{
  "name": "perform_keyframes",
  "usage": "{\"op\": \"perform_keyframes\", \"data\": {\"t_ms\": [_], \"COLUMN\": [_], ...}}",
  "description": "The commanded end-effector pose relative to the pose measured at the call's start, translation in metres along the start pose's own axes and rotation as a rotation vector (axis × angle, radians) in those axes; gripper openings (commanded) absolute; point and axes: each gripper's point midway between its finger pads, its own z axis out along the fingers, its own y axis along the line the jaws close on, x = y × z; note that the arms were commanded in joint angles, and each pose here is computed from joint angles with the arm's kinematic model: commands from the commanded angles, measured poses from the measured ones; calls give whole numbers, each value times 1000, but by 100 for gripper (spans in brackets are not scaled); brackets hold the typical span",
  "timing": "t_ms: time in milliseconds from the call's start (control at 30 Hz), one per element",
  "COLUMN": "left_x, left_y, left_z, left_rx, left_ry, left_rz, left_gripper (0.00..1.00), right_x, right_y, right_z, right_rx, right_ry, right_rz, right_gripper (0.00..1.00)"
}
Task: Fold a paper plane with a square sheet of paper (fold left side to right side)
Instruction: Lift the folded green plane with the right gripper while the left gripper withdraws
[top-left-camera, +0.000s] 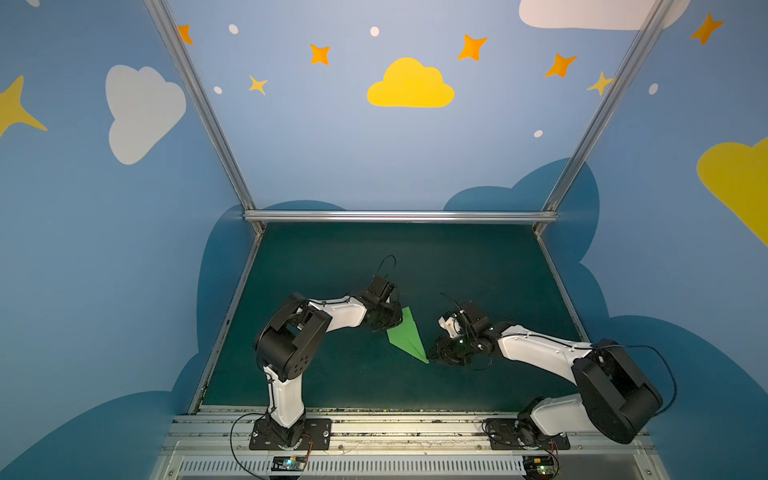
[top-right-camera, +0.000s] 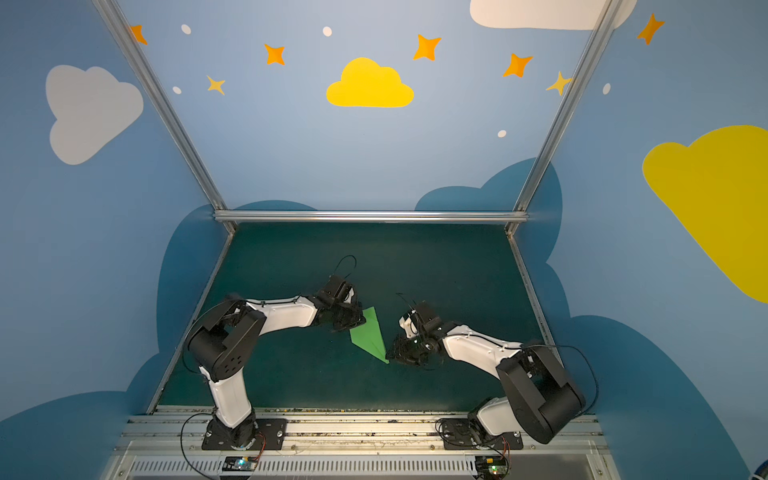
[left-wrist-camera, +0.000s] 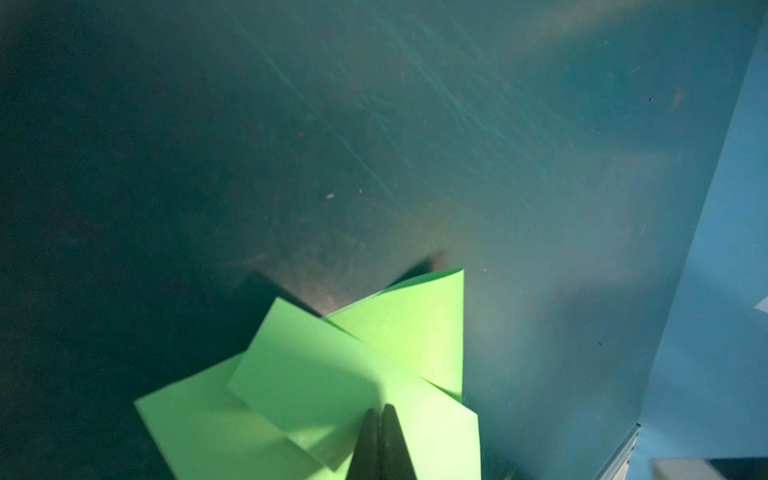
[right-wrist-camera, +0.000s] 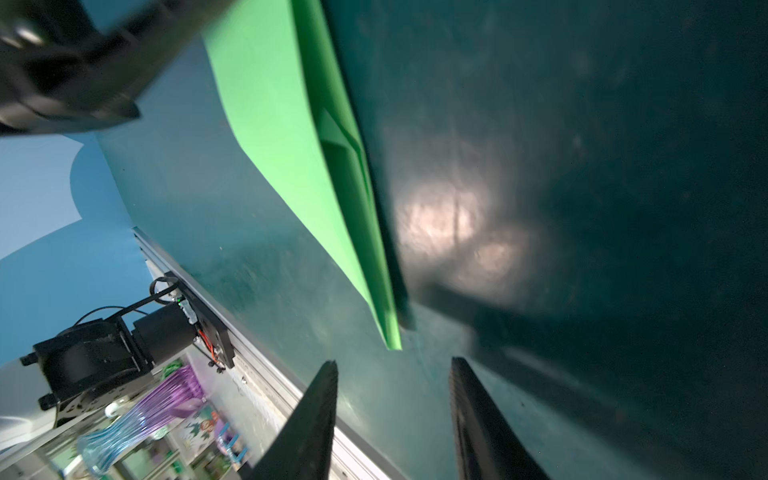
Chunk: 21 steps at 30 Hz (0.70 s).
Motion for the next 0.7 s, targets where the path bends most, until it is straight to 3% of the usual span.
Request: {"op": "perform_keyframes", "data": {"t_ms": [0,667], "left_x": [8,13], "left_y": [24,35], "left_z": [8,10], "left_rx": [-66,-84], "left_ry": [14,19], "left_rz": [-14,-21], "left_gripper": [4,4], "right_x": [6,-6], "right_y": [7,1], "right_z": [0,22], "right_rx": [-73,-155], "right_ry": [0,-19], "right_rz": [40,174], "right_gripper": [44,37]}}
